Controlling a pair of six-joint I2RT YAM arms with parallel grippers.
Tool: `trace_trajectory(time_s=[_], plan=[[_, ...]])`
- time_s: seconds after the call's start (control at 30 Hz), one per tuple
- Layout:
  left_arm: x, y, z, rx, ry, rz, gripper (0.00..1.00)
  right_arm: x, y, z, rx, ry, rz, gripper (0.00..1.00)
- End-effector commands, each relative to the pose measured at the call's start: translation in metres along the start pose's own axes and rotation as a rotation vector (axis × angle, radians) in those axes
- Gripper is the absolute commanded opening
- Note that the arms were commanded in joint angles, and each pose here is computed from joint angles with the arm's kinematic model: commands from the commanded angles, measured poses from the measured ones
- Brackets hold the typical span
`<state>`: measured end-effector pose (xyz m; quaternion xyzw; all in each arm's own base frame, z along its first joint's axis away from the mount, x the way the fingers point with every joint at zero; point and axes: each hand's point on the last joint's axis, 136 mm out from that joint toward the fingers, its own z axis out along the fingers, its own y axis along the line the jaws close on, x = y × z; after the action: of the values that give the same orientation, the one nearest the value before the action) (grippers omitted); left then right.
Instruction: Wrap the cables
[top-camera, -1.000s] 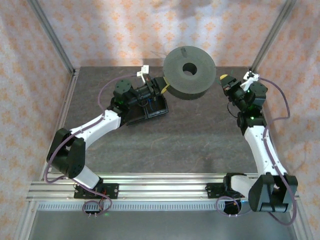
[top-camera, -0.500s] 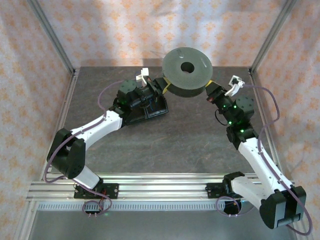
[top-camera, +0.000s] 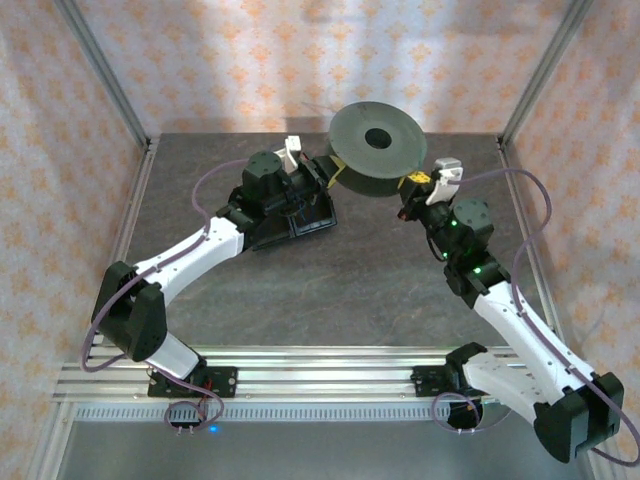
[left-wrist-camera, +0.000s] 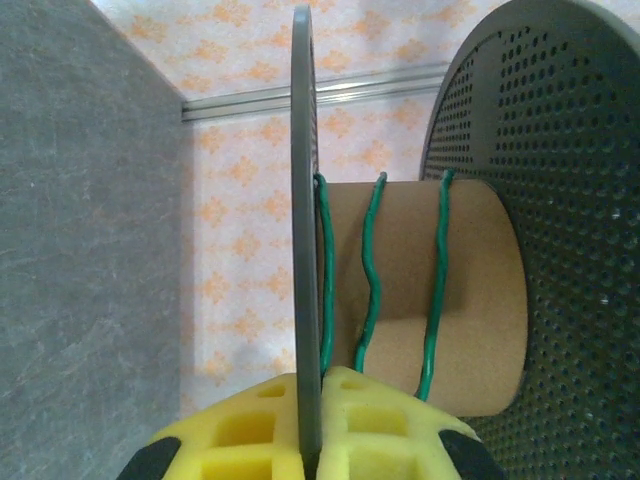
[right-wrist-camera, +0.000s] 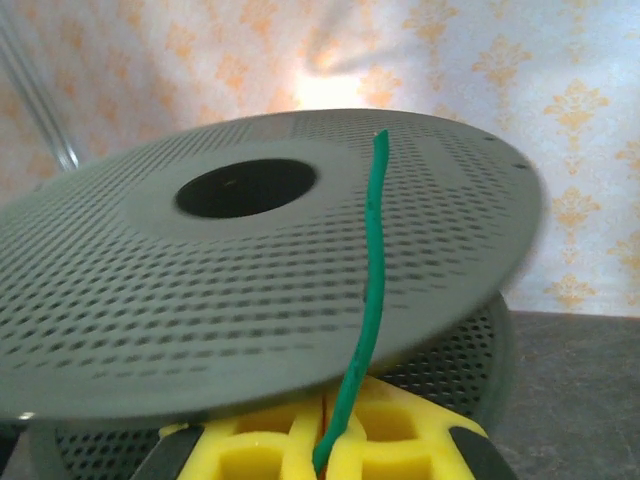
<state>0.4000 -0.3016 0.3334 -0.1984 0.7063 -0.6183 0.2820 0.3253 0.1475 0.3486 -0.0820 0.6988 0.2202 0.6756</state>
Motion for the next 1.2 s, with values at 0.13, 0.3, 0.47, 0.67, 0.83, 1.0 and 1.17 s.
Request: trace_trajectory(time_s=[0.13,0.3,0.47,0.67,0.83,1.0,1.17], plan=[[-0.026,-0.032,-0.007,-0.065,-0.16,0.18,0.0,0.013,0.058,-0.005,-0.208,0.125,-0.275,0.0],[-0.029,-0.025,-0.005,-0.158,-0.163,0.248,0.0,0.022,0.071,-0.006,-0.23,0.175,-0.381,0.0],[-0.031,-0.016,-0.003,-0.206,-0.159,0.273,0.0,0.038,0.082,-0.008,-0.273,0.228,-0.488,0.0],[-0.03,-0.01,0.002,-0.221,-0.129,0.264,0.0,0.053,0.09,-0.015,-0.319,0.256,-0.613,0.0],[-0.029,-0.004,0.006,-0.293,-0.086,0.3,0.0,0.059,0.093,-0.016,-0.34,0.279,-0.657,0.0],[-0.026,0.006,0.01,-0.363,-0.044,0.348,0.0,0.06,0.108,-0.017,-0.416,0.319,-0.612,0.0],[-0.015,0.009,0.014,-0.405,-0.007,0.408,0.0,0.06,0.109,-0.002,-0.375,0.36,-0.484,0.0]])
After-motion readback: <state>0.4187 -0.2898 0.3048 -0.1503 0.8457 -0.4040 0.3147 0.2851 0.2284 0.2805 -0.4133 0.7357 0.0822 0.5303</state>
